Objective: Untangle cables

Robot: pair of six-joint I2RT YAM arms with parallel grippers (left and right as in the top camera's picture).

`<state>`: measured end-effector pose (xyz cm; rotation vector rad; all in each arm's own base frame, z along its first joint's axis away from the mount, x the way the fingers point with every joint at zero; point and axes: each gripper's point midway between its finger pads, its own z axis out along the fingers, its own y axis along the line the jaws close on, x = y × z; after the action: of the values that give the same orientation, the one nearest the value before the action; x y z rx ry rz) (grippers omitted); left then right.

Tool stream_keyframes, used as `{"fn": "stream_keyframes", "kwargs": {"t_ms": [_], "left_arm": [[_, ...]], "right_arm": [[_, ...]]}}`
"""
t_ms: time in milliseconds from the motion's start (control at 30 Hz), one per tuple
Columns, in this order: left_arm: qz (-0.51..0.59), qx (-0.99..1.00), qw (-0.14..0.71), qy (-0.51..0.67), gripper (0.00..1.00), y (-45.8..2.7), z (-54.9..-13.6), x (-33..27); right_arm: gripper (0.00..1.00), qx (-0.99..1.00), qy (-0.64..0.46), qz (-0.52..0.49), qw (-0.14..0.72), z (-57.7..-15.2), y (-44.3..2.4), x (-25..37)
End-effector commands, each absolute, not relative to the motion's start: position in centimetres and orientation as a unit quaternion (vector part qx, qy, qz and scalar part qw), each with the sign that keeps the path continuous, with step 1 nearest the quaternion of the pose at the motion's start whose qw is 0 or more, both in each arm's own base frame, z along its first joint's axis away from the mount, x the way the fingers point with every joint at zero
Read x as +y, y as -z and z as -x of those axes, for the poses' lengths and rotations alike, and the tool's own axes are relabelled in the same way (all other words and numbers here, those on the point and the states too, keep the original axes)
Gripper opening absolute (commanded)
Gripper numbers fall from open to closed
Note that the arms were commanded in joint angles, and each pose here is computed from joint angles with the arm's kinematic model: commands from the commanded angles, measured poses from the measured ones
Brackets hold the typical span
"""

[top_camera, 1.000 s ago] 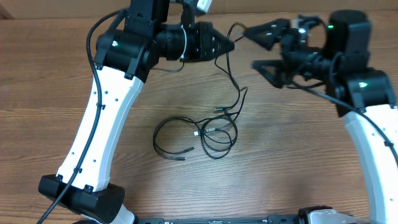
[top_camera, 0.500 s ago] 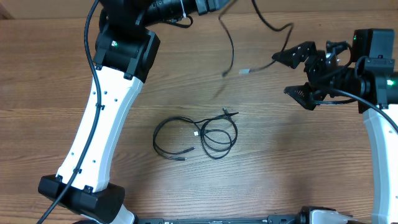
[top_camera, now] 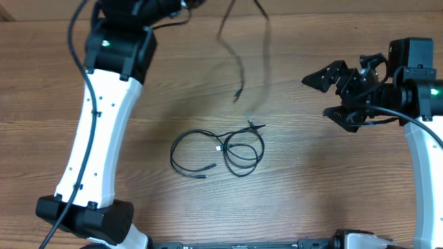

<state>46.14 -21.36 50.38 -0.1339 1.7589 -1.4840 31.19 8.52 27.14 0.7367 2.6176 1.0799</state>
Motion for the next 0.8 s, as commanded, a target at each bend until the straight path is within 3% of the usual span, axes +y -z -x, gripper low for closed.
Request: {"fn": "stream_keyframes", "kwargs": {"t_ms": [0,233,467,767], "left_arm": [[0.062,0.699,0.465,0.54,0.04,-50.6,-47.7,-18.0],[0.072,0.701,0.523,0.48,0.04,-50.8,-49.4,-11.9],[0.123,0.7,0.62,0.331,0.04,-50.1,-52.2,-5.5],[0.133,0.737,0.608,0.262,0.04,-44.1,-56.7,-4.1]], "right_arm": [[1.0,0.898,-0.36,-0.22,0.13,-31.2,-27.7,8.3],[1.0,0.897,-0.36,-0.219,0.131,-31.2,-27.7,8.3],[1.0,0.901,-0.357,-0.206,0.134,-31.1,-27.7,8.3],[1.0,0.906,-0.339,-0.212,0.139,-31.2,-27.3,7.7]]}}
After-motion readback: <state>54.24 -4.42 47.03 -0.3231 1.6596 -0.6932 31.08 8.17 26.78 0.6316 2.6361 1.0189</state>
